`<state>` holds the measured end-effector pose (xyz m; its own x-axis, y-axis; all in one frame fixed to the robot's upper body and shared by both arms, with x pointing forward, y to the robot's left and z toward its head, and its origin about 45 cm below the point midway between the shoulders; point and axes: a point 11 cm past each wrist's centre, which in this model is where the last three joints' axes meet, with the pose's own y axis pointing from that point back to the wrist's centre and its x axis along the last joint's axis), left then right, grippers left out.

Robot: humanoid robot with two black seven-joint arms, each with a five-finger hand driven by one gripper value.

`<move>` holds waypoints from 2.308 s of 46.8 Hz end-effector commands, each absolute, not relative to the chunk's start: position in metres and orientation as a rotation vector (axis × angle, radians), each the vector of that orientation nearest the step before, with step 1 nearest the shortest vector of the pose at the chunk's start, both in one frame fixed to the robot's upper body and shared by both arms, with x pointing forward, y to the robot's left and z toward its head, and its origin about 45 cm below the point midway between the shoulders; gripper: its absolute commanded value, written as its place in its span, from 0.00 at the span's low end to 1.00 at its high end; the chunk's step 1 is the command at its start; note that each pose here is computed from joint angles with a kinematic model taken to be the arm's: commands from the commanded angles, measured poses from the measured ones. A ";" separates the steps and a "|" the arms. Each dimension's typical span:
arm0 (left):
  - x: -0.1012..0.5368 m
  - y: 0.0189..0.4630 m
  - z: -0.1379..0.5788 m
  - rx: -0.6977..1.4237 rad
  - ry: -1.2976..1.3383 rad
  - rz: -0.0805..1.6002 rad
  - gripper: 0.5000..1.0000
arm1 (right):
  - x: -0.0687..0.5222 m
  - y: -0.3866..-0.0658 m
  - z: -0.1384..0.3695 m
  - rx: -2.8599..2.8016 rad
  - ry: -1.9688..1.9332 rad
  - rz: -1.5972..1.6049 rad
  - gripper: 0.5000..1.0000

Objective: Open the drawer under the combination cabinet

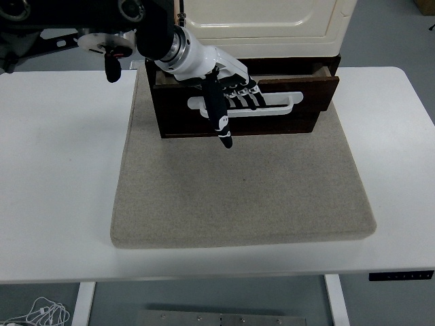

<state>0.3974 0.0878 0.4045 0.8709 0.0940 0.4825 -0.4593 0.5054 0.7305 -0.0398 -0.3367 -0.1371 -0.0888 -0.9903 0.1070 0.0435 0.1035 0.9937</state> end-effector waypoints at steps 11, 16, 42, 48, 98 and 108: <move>0.393 0.084 0.409 0.978 -0.408 0.309 1.00 | -0.040 -0.337 -0.137 1.059 -1.293 -1.214 0.85; 0.392 0.083 0.409 0.973 -0.407 0.295 1.00 | -0.040 -0.337 -0.137 1.059 -1.295 -1.215 0.85; 0.384 0.081 0.416 0.950 -0.401 0.246 1.00 | -0.040 -0.337 -0.137 1.059 -1.295 -1.215 0.85; 0.380 0.077 0.425 0.922 -0.405 0.220 1.00 | -0.040 -0.337 -0.137 1.058 -1.294 -1.213 0.85; 0.416 0.132 0.693 -0.361 -0.346 0.719 1.00 | -0.040 -0.337 -0.137 1.059 -1.295 -1.215 0.85; 0.453 0.217 0.710 -0.534 -0.279 0.940 1.00 | -0.040 -0.337 -0.137 1.056 -1.296 -1.213 0.85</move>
